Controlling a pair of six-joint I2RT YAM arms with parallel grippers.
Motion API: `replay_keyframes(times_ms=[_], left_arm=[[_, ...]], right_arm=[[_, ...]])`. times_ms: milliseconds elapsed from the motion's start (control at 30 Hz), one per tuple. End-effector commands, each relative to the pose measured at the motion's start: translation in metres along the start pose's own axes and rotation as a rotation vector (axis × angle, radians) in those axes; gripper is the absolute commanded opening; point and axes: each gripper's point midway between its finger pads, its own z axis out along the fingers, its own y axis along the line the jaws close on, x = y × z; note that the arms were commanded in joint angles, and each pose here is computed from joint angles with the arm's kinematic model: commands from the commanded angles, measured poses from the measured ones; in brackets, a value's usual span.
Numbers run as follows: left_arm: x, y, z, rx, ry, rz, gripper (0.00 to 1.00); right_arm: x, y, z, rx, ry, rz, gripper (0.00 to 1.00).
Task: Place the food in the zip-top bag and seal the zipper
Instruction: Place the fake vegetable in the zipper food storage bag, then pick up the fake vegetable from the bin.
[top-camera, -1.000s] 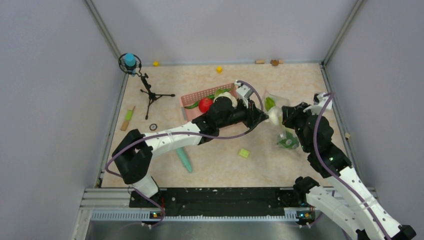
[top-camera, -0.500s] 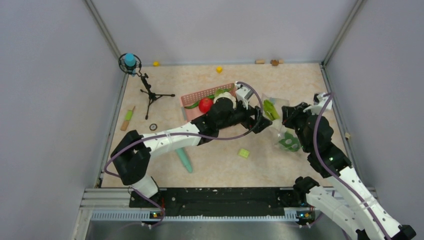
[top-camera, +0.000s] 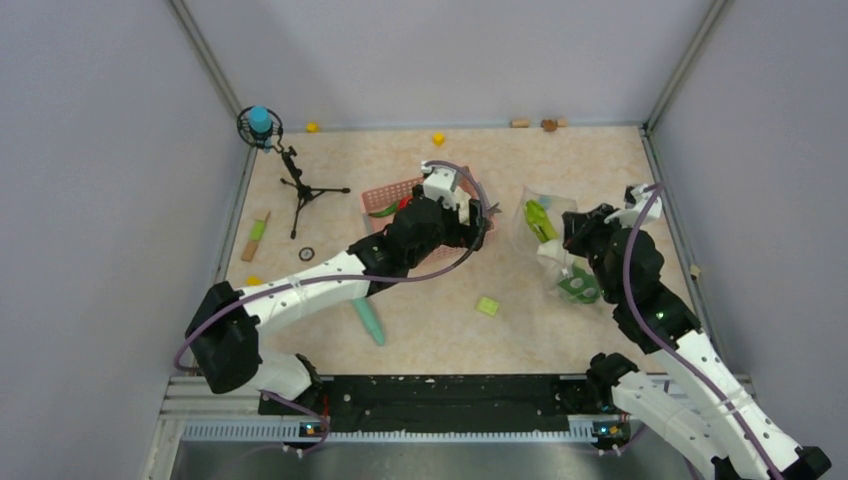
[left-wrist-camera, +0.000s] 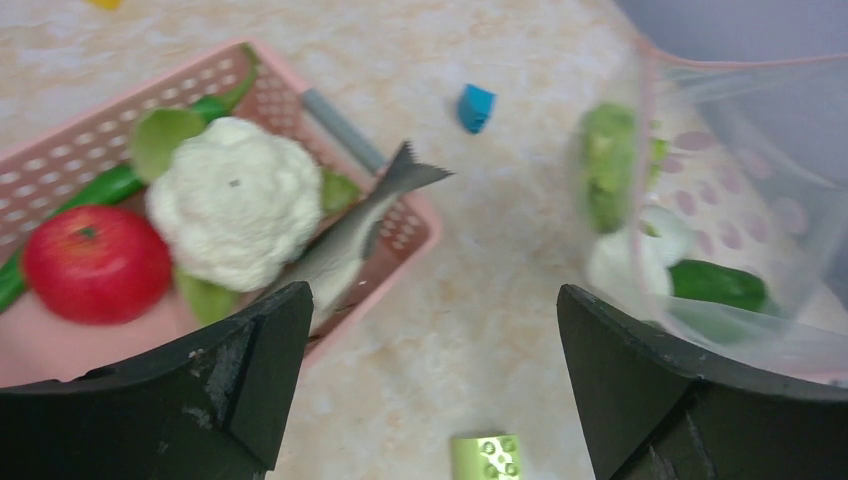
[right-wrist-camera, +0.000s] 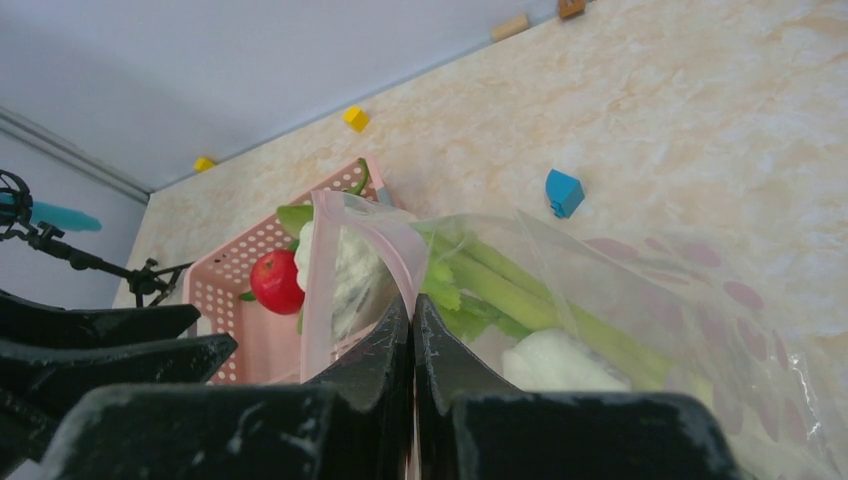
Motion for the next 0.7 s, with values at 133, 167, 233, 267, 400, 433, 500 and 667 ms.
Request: replay_keyframes(times_ms=[133, 167, 233, 267, 400, 433, 500, 667], left_arm=[[-0.002, 0.116, 0.008, -0.179, 0.023, -0.065, 0.97], [-0.001, 0.129, 0.012, -0.201, 0.03, -0.062, 0.97], [-0.007, 0.143, 0.02, -0.23, 0.031, -0.047, 0.97], [-0.009, 0.15, 0.024, -0.245, 0.032, -0.045, 0.97], [-0.007, 0.176, 0.038, -0.278, 0.053, -0.062, 0.97], [-0.005, 0.181, 0.041, -0.292, 0.06, -0.056, 0.97], [0.003, 0.19, 0.045, -0.32, 0.076, -0.062, 0.97], [0.025, 0.203, 0.058, -0.312, 0.14, -0.108, 0.97]], right_arm=[[-0.014, 0.002, 0.001, -0.001, -0.053, 0.015, 0.0], [-0.013, 0.001, 0.001, 0.004, -0.052, 0.013, 0.0], [-0.012, 0.0, 0.003, 0.008, -0.051, 0.009, 0.0], [-0.012, 0.0, 0.003, 0.01, -0.048, 0.007, 0.0], [-0.009, 0.0, 0.004, 0.009, -0.04, 0.003, 0.0], [-0.01, 0.001, 0.004, 0.006, -0.04, 0.004, 0.0], [-0.01, 0.002, 0.004, 0.002, -0.039, 0.004, 0.0], [-0.011, -0.001, 0.004, 0.013, -0.044, 0.003, 0.0]])
